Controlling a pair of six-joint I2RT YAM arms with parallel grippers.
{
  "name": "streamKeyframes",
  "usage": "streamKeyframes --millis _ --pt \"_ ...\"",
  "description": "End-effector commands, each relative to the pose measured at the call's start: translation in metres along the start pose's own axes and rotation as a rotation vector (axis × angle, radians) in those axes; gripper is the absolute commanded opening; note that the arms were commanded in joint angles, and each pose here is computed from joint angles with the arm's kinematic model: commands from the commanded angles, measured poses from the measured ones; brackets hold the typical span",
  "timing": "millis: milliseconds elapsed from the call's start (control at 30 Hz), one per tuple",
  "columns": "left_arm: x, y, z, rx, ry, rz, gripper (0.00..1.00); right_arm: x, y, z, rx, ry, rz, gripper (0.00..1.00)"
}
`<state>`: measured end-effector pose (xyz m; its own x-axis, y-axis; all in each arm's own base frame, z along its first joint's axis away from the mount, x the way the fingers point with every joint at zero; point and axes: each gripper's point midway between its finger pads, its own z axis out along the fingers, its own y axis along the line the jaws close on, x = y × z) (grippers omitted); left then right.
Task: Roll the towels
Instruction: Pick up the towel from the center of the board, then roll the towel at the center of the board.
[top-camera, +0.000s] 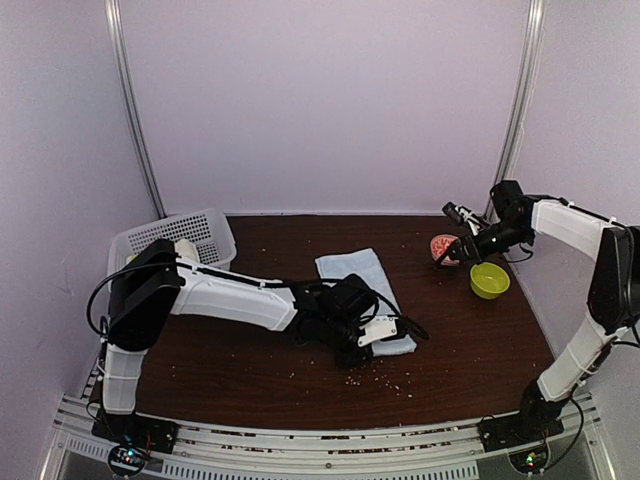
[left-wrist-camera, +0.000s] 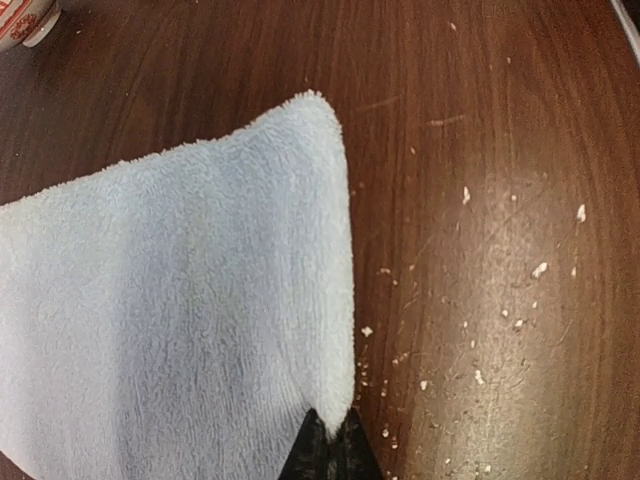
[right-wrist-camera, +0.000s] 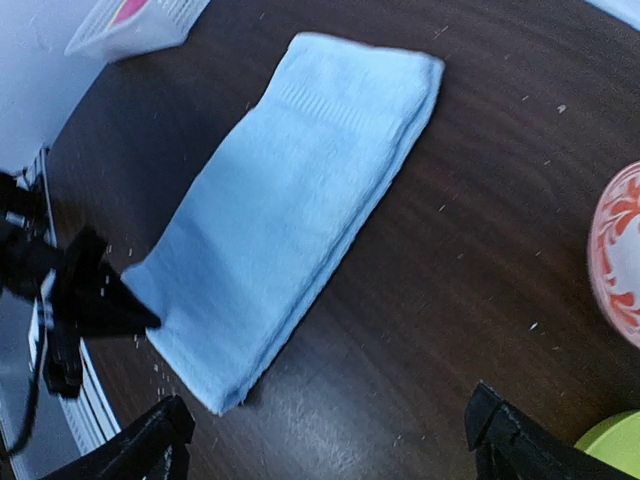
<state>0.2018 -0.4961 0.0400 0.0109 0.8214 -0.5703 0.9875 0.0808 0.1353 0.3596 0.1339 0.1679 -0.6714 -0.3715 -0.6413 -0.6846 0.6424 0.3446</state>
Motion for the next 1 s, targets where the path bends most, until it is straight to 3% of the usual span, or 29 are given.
streamKeyframes --millis 0,67,167,267,367,567,967 --pt "0.004 0.002 0.003 0.235 0.004 -0.205 0.00 0.028 0.042 -0.020 -0.103 0.081 -0.143 0.89" --pt "0.008 0.001 0.005 0.358 0.006 -0.300 0.00 0.028 0.037 -0.024 -0.027 0.056 -0.182 0.81" --pt "0.011 0.004 0.008 0.487 -0.010 -0.433 0.00 0.030 0.032 -0.025 0.135 0.006 -0.292 0.80" --pt "0.016 0.012 0.009 0.560 -0.014 -0.545 0.00 0.048 0.066 -0.018 0.079 0.065 -0.502 0.79" --pt "0.021 0.018 0.010 0.621 -0.019 -0.635 0.00 0.075 0.086 0.002 0.012 0.171 -0.599 0.68" --pt "0.023 0.018 0.010 0.636 -0.017 -0.652 0.00 0.092 0.113 0.044 0.012 0.227 -0.758 0.53" --pt "0.026 0.011 0.016 0.702 0.034 -0.735 0.00 0.088 0.152 0.122 0.019 0.304 -1.078 0.40"
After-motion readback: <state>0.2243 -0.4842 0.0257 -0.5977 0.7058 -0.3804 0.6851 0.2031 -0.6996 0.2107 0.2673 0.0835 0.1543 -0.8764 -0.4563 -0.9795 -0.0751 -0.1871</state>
